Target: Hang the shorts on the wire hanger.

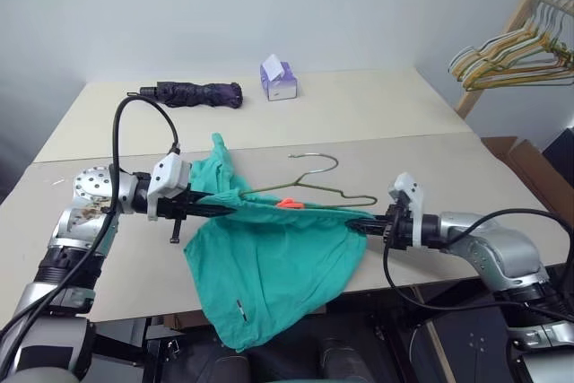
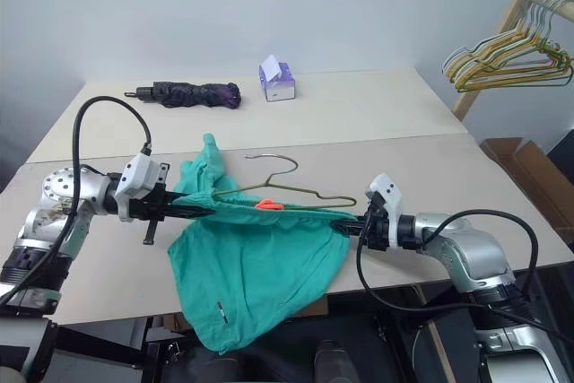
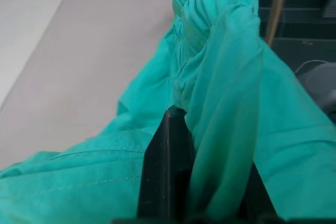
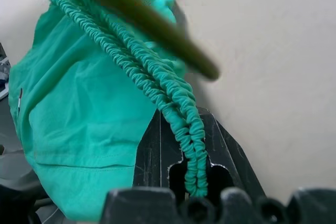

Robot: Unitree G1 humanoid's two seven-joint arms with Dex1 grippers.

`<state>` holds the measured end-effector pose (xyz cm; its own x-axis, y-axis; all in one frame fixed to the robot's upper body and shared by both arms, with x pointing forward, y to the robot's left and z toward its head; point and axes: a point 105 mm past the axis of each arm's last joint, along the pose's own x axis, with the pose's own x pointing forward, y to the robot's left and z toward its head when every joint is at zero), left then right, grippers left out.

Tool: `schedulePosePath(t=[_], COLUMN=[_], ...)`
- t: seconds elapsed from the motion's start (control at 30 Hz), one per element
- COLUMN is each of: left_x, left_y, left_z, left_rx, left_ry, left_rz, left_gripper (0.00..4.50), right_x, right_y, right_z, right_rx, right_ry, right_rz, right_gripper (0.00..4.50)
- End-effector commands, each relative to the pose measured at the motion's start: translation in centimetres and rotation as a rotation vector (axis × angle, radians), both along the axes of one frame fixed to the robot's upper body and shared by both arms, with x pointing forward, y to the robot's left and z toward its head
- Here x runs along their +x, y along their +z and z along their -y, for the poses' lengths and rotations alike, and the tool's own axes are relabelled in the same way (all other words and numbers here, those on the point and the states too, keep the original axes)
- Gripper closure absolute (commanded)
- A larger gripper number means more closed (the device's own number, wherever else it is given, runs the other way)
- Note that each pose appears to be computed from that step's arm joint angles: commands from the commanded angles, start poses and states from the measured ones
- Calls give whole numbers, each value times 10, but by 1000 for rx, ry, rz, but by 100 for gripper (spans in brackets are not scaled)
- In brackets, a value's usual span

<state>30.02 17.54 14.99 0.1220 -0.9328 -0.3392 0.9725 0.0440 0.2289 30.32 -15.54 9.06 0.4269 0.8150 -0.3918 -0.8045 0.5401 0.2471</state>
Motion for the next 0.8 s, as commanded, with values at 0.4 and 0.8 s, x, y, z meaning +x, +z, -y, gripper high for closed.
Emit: schedulePosePath(t=[0.4,0.8], left_x=[7,1], left_y=[40,23], left_z=[-21,-34], left_rx=[-119,6], left_ry=[138,130], left_rz=[101,65], left_gripper=[450,450], right_x=[18,25], right_y=[-14,-12], right_z=[62,76], right_rx=[-191,-206], right_ry=[-210,-231], right_rz=[14,41], right_gripper=[447,447])
